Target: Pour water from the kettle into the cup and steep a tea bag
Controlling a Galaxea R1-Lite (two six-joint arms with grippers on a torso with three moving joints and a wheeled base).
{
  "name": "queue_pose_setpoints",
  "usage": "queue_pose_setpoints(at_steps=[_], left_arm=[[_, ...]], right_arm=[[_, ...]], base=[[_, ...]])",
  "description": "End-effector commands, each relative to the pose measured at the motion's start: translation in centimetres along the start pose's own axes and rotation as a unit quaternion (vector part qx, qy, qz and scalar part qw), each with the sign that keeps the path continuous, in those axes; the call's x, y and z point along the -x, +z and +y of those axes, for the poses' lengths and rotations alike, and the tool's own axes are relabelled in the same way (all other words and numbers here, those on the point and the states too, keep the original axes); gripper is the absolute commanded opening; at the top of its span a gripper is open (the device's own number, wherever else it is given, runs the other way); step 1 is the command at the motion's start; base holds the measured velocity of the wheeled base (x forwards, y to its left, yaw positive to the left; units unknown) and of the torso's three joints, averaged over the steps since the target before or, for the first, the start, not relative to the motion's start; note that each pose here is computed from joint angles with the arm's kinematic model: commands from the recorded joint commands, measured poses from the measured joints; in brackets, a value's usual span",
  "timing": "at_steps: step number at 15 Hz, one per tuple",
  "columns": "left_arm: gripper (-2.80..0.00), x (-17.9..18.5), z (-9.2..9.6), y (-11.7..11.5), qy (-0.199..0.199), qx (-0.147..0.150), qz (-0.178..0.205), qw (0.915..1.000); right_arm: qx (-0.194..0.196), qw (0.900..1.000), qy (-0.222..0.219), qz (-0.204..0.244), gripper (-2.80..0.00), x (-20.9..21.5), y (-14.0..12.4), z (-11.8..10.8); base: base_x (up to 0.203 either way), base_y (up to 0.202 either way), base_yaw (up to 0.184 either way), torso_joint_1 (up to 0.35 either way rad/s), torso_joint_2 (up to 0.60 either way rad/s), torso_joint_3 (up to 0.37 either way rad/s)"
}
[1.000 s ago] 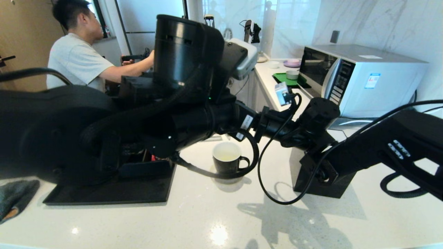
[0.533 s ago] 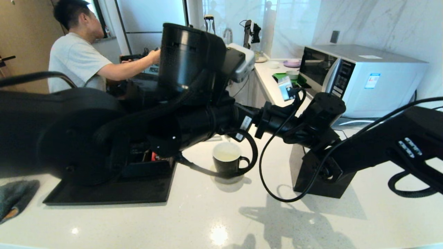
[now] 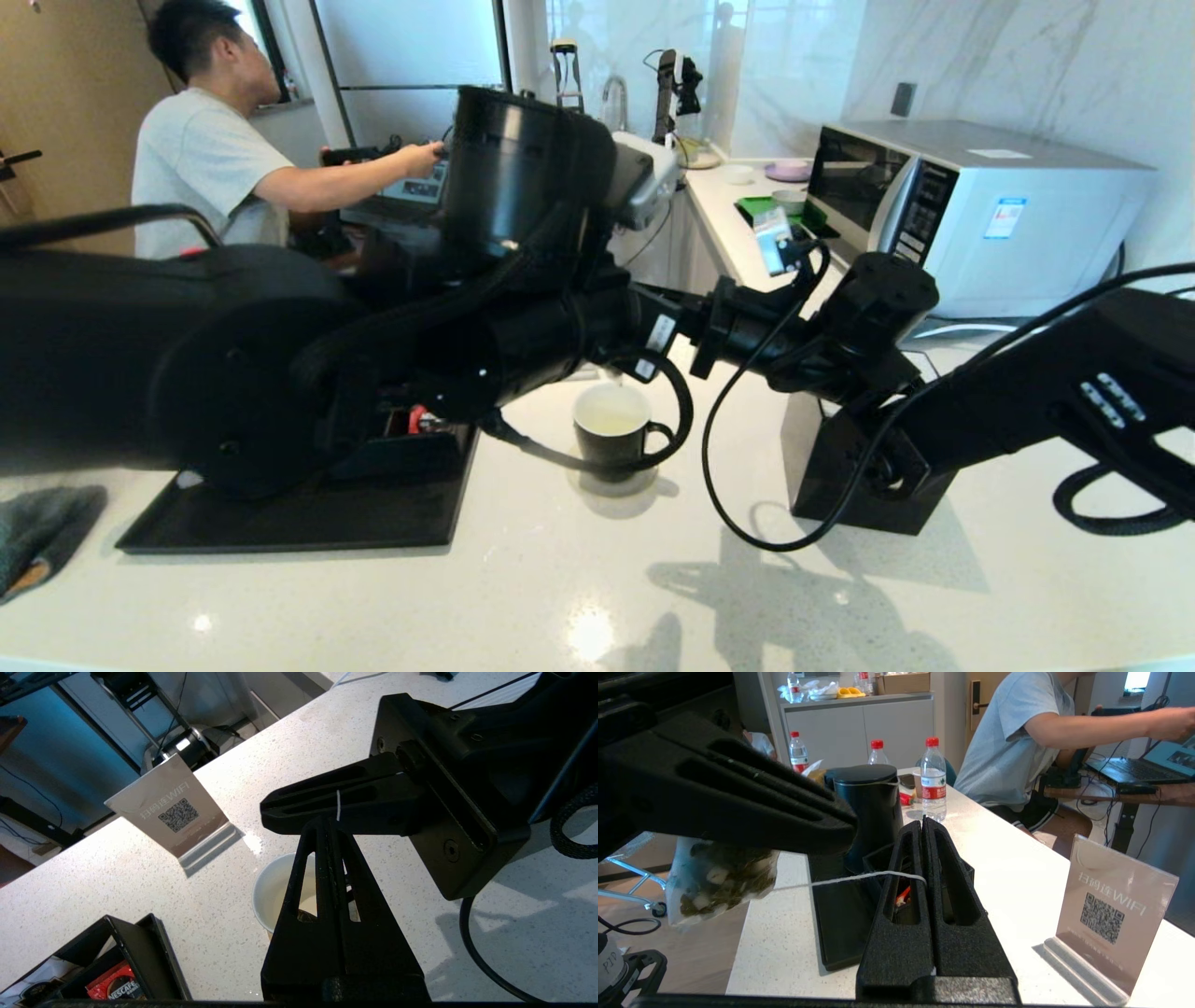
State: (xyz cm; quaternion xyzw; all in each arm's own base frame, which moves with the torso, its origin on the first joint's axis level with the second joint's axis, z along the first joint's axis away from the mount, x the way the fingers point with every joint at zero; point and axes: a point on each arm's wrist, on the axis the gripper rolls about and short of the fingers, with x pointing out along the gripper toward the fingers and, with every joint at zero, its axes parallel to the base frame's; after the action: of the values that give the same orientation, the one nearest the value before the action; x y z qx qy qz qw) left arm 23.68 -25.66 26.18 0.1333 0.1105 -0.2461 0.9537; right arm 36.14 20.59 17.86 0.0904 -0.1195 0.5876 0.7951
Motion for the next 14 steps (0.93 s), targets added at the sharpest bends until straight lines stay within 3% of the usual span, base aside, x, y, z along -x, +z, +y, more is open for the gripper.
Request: queue_pose_setpoints(at_steps=[1,10,11,14], left_arm=[[-2.8,-0.6,0.0,-0.5,0.005,0.001,0.009,1.0],[-2.8,-1.8,0.0,-1.3,0.009,0.006,0.024,0.9996],[0.0,-2.0,-0.1,-1.4,0.009,0.006,0.026,0.9996],[0.0,-2.1,0.1,-1.6,0.012,0.01,0.029,0.9995]], right_arm=[[-0.004,1.0,0.002,0.003,-2.8,0.0,-0.6,0.0],[-0.01,1.0,0.001,0.011,-2.8,0.0,-1.5,-0.2],[-0.011,1.0,0.001,0.012,-2.8,0.0,-1.6,-0.3],[-0.011,1.0,0.001,0.012,-2.8,0.0,-1.6,-0.3]], base=[[0.0,0.0,0.0,0.0,0.0,0.0],[0.0,0.0,0.0,0.0,0.0,0.0],[0.0,0.0,0.0,0.0,0.0,0.0],[0.0,0.0,0.0,0.0,0.0,0.0]])
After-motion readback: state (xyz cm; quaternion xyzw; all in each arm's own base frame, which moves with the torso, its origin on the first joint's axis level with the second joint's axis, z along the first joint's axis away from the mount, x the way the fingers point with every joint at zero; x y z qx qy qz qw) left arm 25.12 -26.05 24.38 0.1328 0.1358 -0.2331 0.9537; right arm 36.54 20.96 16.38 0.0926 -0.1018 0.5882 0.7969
